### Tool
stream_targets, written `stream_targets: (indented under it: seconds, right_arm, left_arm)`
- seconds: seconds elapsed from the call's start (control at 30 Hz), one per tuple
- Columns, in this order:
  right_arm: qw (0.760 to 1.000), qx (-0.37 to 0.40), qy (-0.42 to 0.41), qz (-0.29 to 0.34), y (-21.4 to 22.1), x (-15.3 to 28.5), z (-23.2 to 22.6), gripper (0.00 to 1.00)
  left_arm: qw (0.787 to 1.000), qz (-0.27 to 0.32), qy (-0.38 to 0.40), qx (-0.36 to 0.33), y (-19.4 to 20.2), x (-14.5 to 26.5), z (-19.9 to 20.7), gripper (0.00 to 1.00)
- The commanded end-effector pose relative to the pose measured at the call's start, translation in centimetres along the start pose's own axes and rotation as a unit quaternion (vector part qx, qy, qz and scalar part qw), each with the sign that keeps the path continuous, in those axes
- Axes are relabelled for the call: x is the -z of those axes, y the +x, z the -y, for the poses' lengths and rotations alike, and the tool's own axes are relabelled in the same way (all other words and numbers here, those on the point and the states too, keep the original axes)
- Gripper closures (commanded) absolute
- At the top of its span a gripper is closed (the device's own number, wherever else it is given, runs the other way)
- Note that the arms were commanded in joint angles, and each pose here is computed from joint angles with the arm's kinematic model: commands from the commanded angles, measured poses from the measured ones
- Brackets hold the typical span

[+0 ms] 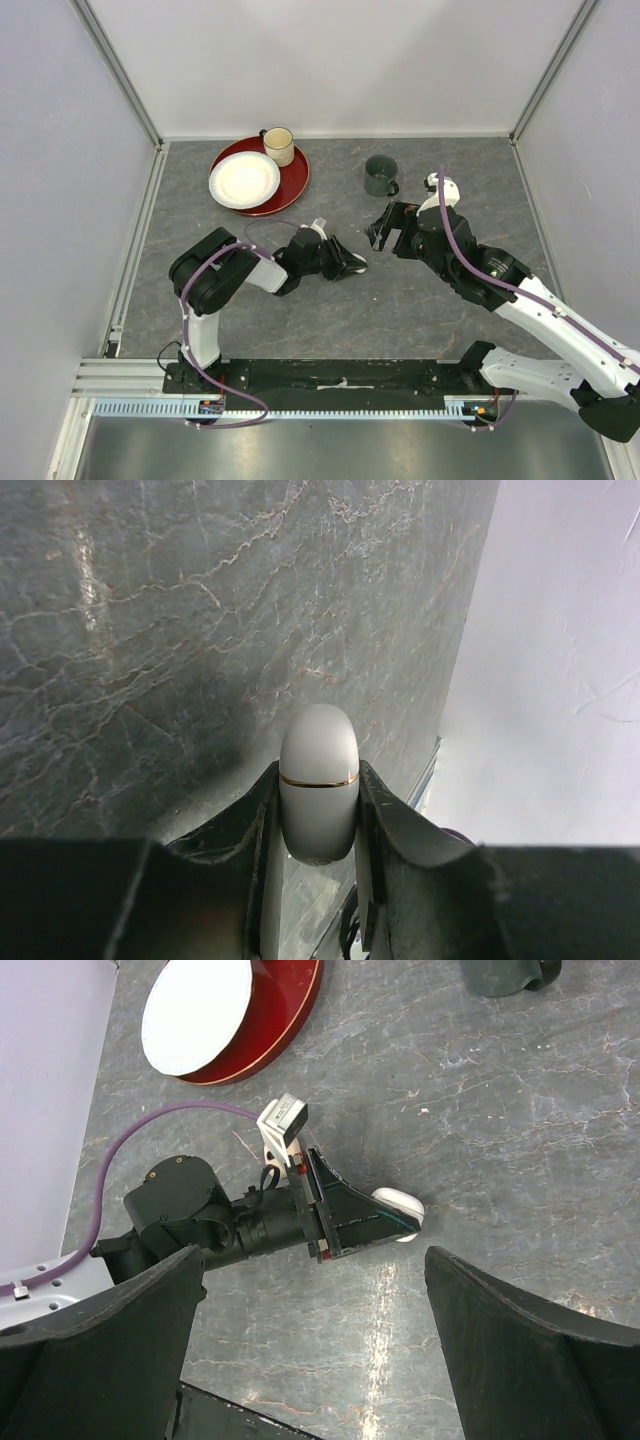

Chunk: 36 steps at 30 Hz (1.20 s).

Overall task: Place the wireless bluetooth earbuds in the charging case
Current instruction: Place the charging case at the center of the board.

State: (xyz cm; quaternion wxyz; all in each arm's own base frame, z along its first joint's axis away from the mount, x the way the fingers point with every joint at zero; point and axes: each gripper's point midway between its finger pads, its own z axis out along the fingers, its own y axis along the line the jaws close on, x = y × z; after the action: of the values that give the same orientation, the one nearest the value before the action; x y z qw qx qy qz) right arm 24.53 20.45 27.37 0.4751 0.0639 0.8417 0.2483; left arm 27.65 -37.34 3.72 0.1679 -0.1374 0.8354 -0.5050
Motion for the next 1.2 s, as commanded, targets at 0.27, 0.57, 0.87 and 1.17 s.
stream_targets:
  seconds: [0.27, 0.57, 0.87, 1.17]
  right_arm:
    - [1.000, 0.005, 0.003, -0.005, 0.5, 0.5, 0.8, 0.02]
    - [1.000, 0.000, 0.008, -0.011, 1.2, 0.4, 1.3, 0.02]
    - [1.000, 0.002, 0.007, -0.012, 1.4, 0.5, 1.4, 0.02]
    - [1.000, -0.007, 0.001, -0.009, 1.2, 0.7, 1.2, 0.02]
  left_arm:
    - [0.999, 0.026, 0.022, 0.036, -1.0, -1.4, 1.3, 0.68]
    - [1.000, 0.020, -0.017, 0.016, -0.5, -0.8, 0.2, 0.57]
    - [0.999, 0.023, -0.035, -0.009, -0.8, -0.3, 0.2, 0.54]
    - [0.996, 0.027, -0.065, -0.046, -0.9, 0.8, -0.3, 0.48]
